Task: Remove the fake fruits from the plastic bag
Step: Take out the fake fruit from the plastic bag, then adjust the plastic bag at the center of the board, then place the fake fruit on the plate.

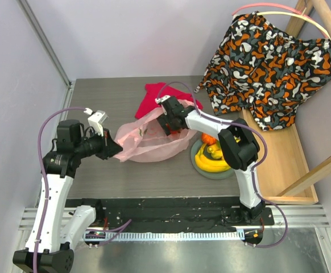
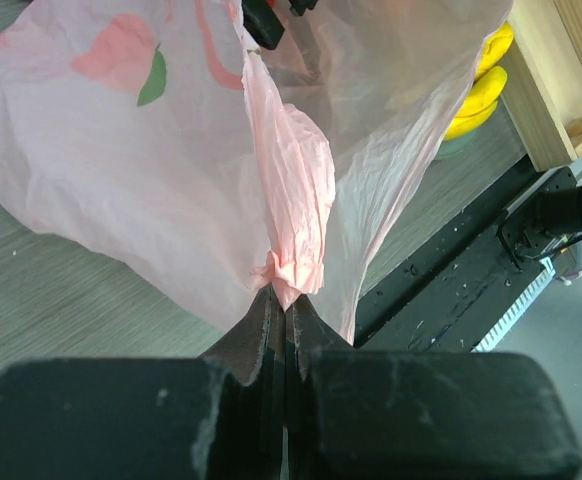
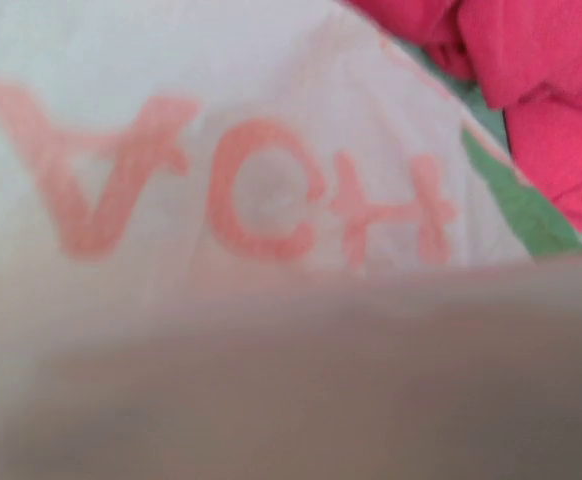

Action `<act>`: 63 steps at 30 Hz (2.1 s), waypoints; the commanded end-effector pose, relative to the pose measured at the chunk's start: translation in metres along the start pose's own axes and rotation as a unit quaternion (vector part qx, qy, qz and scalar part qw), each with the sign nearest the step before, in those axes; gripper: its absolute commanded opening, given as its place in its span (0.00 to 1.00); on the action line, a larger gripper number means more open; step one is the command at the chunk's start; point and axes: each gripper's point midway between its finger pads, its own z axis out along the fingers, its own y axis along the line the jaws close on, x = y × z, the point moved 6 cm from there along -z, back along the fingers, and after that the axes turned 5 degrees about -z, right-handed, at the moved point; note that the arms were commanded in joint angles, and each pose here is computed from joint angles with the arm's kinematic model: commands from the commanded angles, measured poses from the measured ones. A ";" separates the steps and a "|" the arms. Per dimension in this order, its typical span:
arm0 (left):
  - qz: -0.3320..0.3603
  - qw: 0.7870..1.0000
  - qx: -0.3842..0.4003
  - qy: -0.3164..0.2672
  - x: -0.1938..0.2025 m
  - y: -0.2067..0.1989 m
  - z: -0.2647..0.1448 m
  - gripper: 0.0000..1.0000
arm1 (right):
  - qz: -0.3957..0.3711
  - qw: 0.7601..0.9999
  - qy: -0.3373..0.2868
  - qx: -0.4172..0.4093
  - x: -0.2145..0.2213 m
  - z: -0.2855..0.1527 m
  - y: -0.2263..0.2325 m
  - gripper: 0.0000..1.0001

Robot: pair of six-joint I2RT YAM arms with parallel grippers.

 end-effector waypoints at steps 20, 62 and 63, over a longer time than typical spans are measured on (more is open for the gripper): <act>-0.001 0.997 -0.037 -0.070 -0.028 0.010 0.008 0.00 | -0.102 0.947 -0.158 -0.262 -0.058 -0.134 0.043 0.25; -0.067 0.957 -0.180 -0.217 -0.092 0.059 -0.007 0.39 | -0.463 0.876 0.115 -0.075 0.123 -0.210 -0.093 0.27; -0.067 0.957 -0.180 -0.217 -0.091 0.059 -0.006 0.38 | -0.466 0.874 0.120 -0.069 0.124 -0.209 -0.095 0.27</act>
